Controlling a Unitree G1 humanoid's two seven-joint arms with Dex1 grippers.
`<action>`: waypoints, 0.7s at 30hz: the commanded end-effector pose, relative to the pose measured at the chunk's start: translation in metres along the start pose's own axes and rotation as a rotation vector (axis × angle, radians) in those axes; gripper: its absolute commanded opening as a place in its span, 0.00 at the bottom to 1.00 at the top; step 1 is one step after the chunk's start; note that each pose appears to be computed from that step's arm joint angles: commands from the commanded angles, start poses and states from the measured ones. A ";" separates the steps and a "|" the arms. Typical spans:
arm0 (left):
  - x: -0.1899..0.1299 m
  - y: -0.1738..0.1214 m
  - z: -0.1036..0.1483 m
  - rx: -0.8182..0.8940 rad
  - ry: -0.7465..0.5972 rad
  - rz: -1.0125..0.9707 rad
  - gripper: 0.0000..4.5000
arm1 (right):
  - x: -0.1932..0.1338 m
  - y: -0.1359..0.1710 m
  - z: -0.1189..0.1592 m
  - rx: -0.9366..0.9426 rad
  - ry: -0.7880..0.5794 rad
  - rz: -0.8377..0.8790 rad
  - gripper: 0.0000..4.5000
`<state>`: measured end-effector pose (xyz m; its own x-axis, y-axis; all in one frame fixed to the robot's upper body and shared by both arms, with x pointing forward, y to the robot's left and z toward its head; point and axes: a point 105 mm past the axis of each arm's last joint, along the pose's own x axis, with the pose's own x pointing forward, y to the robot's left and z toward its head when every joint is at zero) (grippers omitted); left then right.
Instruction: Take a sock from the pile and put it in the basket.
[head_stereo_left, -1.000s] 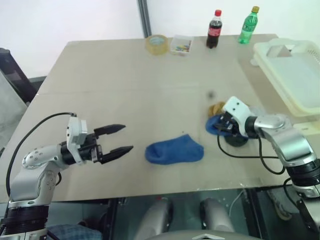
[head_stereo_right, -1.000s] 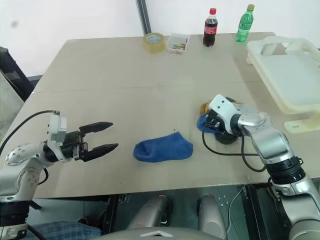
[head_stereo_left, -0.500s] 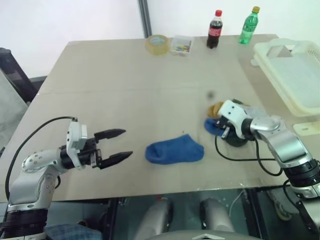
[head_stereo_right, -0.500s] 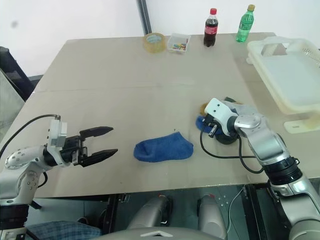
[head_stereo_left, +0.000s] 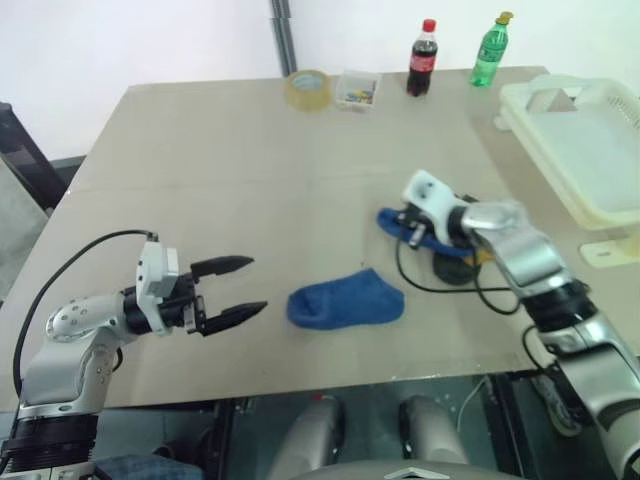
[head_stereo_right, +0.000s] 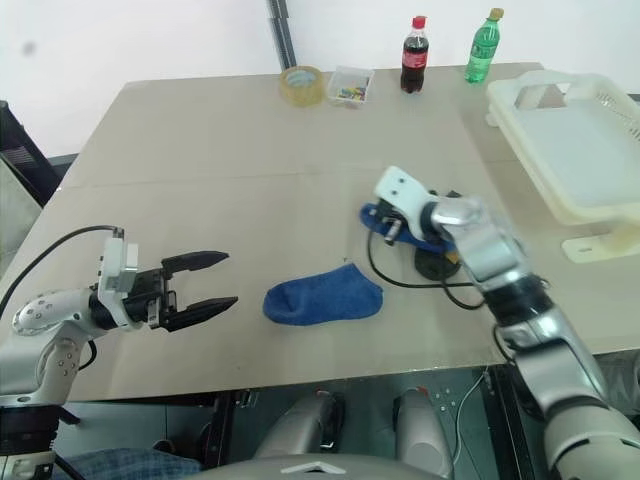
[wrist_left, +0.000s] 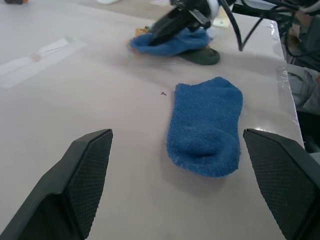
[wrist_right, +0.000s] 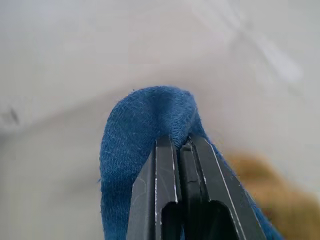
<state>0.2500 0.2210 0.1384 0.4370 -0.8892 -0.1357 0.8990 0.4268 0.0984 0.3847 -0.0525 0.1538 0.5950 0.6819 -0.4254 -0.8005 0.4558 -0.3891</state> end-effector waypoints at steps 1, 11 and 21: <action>-0.002 0.000 0.005 0.027 -0.008 0.003 1.00 | 0.019 0.008 0.024 -0.047 -0.055 0.054 0.02; -0.006 -0.007 0.005 0.023 -0.007 0.028 1.00 | 0.090 0.047 0.075 -0.007 -0.117 0.169 0.02; -0.003 0.005 0.012 -0.024 -0.056 0.114 1.00 | 0.059 0.033 0.082 0.140 -0.202 0.160 0.59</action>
<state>0.2488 0.2229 0.1354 0.5139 -0.8516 -0.1034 0.8577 0.5121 0.0446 0.3912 0.0567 0.1640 0.4337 0.8296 -0.3516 -0.8994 0.3750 -0.2247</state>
